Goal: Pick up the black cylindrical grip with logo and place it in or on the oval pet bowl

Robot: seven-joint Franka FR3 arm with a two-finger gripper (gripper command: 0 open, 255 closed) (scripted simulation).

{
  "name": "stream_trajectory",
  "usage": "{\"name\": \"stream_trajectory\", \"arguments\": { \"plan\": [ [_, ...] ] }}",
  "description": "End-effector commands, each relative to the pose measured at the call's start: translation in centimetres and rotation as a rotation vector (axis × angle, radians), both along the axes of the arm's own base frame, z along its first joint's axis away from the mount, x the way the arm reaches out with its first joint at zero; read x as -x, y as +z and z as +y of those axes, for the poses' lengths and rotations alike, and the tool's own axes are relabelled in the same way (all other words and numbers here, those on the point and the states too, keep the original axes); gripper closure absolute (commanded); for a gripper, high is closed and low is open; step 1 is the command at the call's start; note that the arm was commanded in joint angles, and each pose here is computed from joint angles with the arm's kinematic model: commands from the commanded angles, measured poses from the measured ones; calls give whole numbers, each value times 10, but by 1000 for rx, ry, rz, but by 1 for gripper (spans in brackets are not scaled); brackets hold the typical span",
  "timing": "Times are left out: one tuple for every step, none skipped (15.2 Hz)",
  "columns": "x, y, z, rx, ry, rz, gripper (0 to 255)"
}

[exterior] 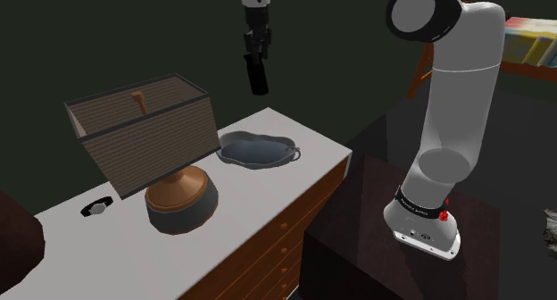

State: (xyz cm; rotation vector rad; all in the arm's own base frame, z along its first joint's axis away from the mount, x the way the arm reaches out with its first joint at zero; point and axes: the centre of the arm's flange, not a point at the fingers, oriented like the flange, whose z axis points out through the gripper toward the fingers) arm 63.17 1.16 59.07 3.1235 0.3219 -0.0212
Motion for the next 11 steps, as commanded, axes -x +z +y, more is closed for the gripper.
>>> {"name": "stream_trajectory", "arguments": {
  "plan": [
    [9,7,9,0,0,0,255],
    [18,10,18,0,0,0,255],
    [27,13,28,0,0,0,255],
    [36,16,37,0,0,0,255],
    [45,19,46,0,0,0,255],
    [53,22,56,0,0,0,255],
    [62,25,65,0,0,0,255],
    [71,28,74,0,0,0,255],
    [80,31,84,0,0,0,255],
    [89,34,93,0,0,0,255],
    [98,37,102,0,0,0,255]
  ]
}}
